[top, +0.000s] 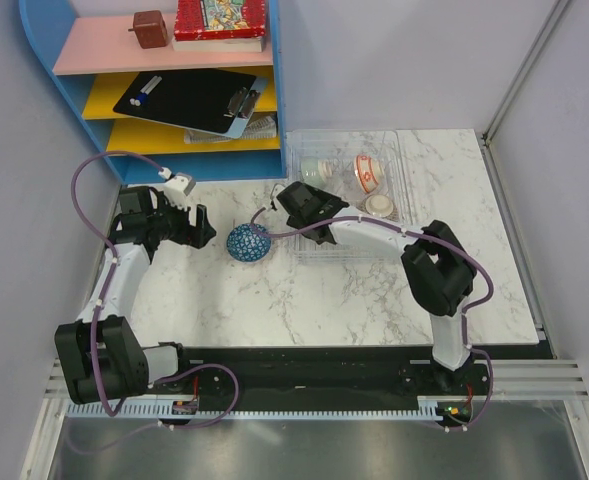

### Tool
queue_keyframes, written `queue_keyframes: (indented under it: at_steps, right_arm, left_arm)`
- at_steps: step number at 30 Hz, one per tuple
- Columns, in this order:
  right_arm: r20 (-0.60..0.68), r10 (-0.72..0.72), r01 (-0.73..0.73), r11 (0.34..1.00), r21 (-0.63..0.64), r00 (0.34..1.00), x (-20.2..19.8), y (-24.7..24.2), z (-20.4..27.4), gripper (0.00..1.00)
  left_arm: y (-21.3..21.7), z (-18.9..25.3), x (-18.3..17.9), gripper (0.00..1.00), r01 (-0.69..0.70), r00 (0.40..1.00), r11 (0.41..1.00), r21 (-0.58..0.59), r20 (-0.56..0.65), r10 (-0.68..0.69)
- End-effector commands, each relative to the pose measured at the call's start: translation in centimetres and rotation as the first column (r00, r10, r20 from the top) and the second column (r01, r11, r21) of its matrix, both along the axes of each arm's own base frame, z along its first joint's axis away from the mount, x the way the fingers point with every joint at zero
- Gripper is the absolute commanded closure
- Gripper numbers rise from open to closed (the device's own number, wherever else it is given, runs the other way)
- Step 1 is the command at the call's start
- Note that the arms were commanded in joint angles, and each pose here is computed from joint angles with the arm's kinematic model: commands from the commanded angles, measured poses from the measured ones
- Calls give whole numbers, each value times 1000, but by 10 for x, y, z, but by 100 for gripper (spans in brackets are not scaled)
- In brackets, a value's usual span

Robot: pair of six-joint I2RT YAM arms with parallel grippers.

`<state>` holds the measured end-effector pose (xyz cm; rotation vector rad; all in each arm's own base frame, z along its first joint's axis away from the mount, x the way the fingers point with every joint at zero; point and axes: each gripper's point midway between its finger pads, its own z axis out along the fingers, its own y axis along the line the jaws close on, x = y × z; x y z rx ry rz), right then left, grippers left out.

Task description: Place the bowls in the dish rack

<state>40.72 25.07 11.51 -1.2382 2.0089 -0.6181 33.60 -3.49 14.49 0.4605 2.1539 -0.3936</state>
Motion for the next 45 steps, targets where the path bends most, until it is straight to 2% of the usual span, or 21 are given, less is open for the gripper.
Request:
queue_keyframes:
  at_steps: [1, 9, 11, 15, 21, 30, 40, 43, 44, 45]
  right_arm:
    - [126, 51, -41, 996, -80, 991, 20, 16, 24, 100]
    - [104, 122, -112, 989, -99, 987, 24, 30, 5, 99]
    - [96, 127, -116, 988, -105, 987, 24, 31, 1, 95]
    - [73, 127, -117, 986, -121, 989, 20, 27, -11, 76]
    - [65, 115, -110, 990, -84, 991, 12, 21, -10, 71]
    - [74, 43, -41, 999, -17, 996, 17, 1, 3, 79]
    - [70, 14, -14, 1000, -1, 997, 19, -20, 9, 78]
    - [49, 24, -25, 1000, 4, 999, 17, -20, 3, 71]
    - [41, 26, -27, 1000, 11, 999, 15, -19, 1, 43]
    - [32, 28, -29, 999, 16, 999, 14, -20, -1, 30]
  left_arm:
    - [-1, 14, 4, 9, -5, 999, 1000, -21, 53, 6]
    - [-1, 13, 3, 9, -5, 998, 1000, -16, 57, 6]
    - [-1, 14, 3, 9, -4, 998, 1000, -15, 61, 5]
    - [-1, 14, 3, 9, -2, 998, 1000, -14, 63, 3]
    - [-2, 15, 3, 9, 2, 998, 1000, -21, 64, -1]
    - [-2, 19, 1, 9, 0, 997, 1000, -20, 76, 2]
    - [-2, 22, 0, 9, -4, 997, 1000, -24, 83, 6]
    - [-2, 24, 1, 9, -5, 996, 1000, -21, 89, 7]
    - [-2, 23, 0, 9, -7, 996, 1000, -20, 87, 8]
    - [-2, 25, 0, 9, -6, 996, 1000, -19, 92, 8]
